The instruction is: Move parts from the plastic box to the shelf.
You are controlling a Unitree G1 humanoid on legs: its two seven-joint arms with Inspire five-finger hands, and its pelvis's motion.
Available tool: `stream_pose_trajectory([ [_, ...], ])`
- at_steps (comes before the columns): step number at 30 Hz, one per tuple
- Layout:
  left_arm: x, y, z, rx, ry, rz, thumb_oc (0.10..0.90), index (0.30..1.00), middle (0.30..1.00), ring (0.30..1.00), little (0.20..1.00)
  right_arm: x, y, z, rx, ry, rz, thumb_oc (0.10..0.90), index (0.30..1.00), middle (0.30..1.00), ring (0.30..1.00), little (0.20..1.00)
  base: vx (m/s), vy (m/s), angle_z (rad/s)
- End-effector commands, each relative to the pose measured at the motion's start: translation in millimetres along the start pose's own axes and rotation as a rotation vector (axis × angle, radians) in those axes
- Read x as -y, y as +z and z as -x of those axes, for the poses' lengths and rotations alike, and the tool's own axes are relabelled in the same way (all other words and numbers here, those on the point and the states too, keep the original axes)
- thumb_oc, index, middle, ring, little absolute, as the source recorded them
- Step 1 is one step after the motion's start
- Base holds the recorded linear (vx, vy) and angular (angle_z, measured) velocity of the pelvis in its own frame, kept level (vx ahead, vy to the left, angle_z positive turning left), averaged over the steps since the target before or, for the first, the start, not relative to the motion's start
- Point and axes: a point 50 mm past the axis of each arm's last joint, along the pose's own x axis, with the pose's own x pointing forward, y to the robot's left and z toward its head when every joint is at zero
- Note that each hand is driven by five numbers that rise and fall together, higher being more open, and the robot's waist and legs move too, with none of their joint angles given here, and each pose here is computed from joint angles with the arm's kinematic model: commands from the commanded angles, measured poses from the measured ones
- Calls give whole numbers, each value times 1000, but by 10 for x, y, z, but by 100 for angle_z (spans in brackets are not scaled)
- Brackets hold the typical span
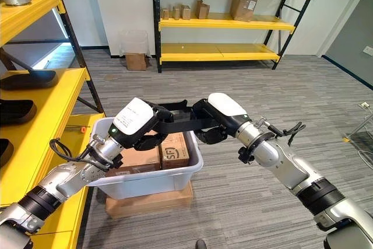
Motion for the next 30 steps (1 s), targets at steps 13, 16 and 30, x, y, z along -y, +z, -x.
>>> stream_pose_trajectory([
  [13, 24, -270, 25, -145, 14, -2, 400, 300, 300, 300, 300, 853, 653, 178, 408, -589, -255, 900, 1000, 1000, 1000, 1000, -2, 0, -2],
  [16, 5, -340, 116, -197, 29, -4, 400, 300, 300, 300, 300, 798, 622, 309, 402, -611, -316, 900, 1000, 1000, 1000, 1000, -11, -1, -18],
  [30, -175, -435, 521, -353, 159, 10, 400, 300, 300, 300, 300, 152, 154, 1028, 51, -633, -605, 900, 1000, 1000, 1000, 1000, -3, -4, -4],
])
